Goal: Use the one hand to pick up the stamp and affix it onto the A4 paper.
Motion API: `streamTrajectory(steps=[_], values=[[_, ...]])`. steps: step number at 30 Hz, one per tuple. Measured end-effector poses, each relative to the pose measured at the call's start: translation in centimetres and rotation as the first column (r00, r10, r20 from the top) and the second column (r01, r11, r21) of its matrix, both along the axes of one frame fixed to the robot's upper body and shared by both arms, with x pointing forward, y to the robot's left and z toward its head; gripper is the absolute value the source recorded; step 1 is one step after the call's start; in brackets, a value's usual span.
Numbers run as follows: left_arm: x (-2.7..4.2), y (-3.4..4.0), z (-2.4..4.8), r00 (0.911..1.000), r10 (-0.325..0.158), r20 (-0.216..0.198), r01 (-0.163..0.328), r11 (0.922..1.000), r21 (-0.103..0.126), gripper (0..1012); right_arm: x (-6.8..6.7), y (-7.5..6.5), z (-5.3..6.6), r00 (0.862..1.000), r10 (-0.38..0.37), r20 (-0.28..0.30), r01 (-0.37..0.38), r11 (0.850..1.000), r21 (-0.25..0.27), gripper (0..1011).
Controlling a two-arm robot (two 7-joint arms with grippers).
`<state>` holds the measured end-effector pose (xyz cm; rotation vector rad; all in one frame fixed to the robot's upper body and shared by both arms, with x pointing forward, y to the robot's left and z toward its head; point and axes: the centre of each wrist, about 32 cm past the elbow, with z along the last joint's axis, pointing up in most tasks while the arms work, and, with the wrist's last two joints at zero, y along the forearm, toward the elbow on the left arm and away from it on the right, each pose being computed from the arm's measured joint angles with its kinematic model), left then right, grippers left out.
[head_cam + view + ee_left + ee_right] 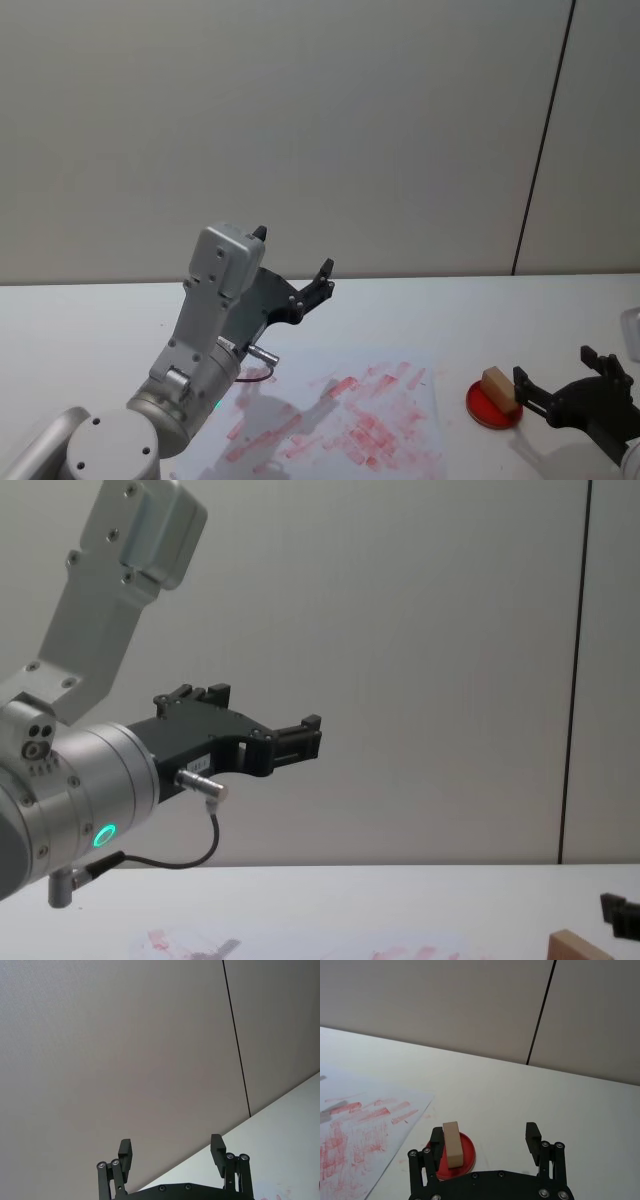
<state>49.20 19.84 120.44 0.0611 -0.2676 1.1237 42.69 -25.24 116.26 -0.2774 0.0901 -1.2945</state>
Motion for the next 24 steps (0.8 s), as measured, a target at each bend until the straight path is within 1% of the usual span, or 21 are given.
streamTrajectory(steps=[22, 24], values=[[0.00, 0.00, 0.00, 1.0000, 0.000, 0.000, 0.000, 1.0000, 0.000, 1001, 2.2, 1.6, -2.3, 0.997, 0.035, -0.063, -0.039, 0.998, -0.050, 1001], [0.00, 0.00, 0.00, 1.0000, 0.000, 0.000, 0.000, 1.0000, 0.000, 1001, 2.3, 1.7, -2.4, 0.997, 0.036, -0.065, -0.039, 0.998, -0.052, 1001]])
